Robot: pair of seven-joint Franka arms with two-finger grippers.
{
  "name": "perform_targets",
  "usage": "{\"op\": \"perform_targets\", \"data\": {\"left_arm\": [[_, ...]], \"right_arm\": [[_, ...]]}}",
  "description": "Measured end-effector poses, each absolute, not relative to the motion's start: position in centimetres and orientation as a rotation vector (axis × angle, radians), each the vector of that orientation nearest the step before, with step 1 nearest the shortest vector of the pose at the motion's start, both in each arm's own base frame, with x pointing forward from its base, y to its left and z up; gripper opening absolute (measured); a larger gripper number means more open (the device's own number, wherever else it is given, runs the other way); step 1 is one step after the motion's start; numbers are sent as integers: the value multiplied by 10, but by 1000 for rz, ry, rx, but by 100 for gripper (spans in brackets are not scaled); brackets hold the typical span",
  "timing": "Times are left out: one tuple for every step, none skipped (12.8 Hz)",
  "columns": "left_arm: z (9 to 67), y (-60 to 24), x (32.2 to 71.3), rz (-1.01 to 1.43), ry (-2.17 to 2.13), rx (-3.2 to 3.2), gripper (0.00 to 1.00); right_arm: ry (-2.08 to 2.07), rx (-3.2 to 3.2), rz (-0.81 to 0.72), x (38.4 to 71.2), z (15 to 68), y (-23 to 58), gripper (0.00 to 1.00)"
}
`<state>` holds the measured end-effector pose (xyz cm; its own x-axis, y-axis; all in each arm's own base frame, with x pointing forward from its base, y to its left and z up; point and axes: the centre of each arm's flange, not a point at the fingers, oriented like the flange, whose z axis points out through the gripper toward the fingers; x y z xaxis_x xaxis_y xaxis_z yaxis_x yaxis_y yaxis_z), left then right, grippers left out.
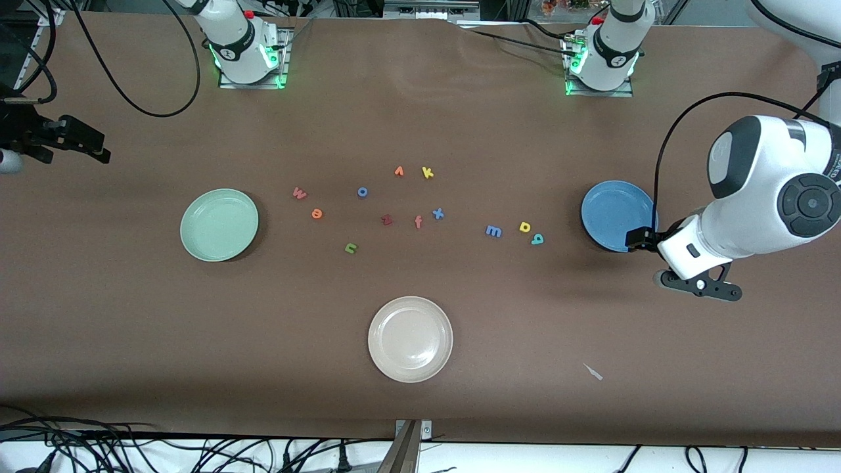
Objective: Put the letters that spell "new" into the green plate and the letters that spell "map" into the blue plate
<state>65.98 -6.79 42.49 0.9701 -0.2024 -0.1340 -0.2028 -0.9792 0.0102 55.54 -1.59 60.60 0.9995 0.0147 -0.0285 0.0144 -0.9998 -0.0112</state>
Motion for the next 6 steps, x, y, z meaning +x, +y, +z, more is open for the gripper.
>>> {"op": "perform_targets", "data": {"left_arm": [[425,-68,660,211,320,-3114,100],[425,-68,660,211,320,-3114,100],[425,-68,660,211,320,-3114,100],[425,-68,660,210,320,-3114,100],[426,-68,660,208,320,-3115,100],[426,-68,660,206,320,-3115,100]], "right_arm": [[-23,-3130,45,555,606,-16,100],[-23,-3130,45,555,606,-16,100],[-23,-3130,45,555,606,-16,100],[-23,-3130,45,555,606,-16,100],[-23,-3130,45,555,606,-16,100],[-23,-3130,45,555,606,-16,100]]}}
